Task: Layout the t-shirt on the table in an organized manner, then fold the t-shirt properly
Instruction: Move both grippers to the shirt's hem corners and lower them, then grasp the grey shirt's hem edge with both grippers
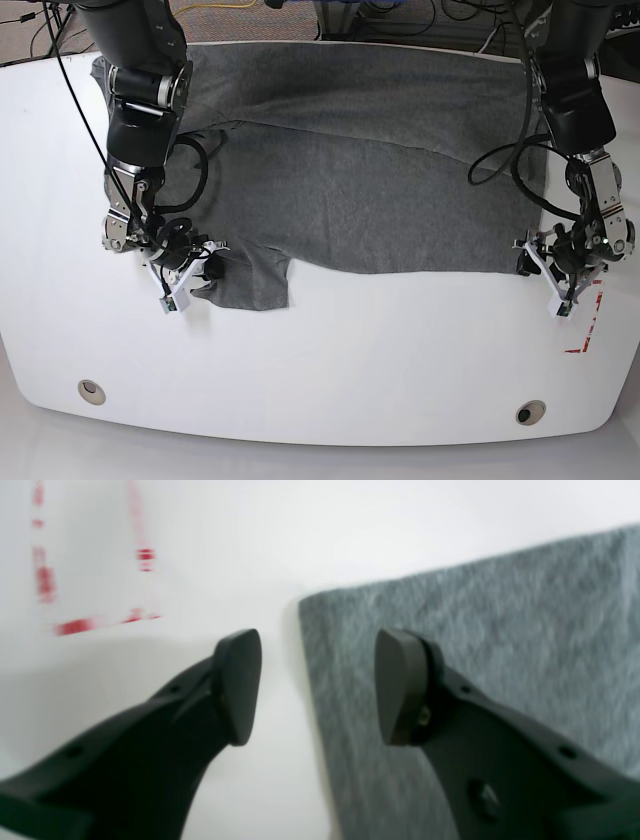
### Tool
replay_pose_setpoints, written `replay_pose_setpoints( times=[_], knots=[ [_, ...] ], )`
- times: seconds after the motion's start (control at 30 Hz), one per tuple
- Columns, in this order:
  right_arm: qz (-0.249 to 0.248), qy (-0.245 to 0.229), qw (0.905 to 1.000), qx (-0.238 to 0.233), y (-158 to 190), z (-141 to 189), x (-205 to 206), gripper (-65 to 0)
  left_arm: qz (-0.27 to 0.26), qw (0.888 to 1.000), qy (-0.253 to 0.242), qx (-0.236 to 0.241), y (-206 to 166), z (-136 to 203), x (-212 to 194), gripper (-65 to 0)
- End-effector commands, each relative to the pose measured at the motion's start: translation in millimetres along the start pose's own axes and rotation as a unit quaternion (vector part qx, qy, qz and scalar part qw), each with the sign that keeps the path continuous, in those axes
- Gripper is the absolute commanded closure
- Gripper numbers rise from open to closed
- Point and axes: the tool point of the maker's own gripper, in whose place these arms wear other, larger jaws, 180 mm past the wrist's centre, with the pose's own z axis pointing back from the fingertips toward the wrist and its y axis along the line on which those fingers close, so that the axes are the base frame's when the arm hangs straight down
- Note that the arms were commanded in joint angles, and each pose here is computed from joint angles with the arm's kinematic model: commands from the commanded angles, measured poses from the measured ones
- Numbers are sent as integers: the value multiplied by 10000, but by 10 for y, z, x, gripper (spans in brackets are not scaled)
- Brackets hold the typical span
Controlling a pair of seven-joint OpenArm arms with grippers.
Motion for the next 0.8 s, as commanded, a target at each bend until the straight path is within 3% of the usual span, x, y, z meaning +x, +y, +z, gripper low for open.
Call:
replay_pose_setpoints(
  times=[0.0, 0.17, 0.47, 0.77],
  knots=[
    [146, -138, 9997, -104, -100, 81, 195, -2, 194, 9993, -324, -45, 112, -29, 238, -346],
    [157, -133, 9997, -133, -130, 99, 202, 0, 542, 9981, -214, -206, 159, -208, 203, -349],
    [159, -132, 9997, -141, -137, 103, 202, 0, 673, 9971, 136, -313, 123, -376, 63, -486],
    [150, -103, 9997, -140, -138, 101, 172, 0, 661, 9965, 368, -350, 88, -402, -170, -483]
  ],
)
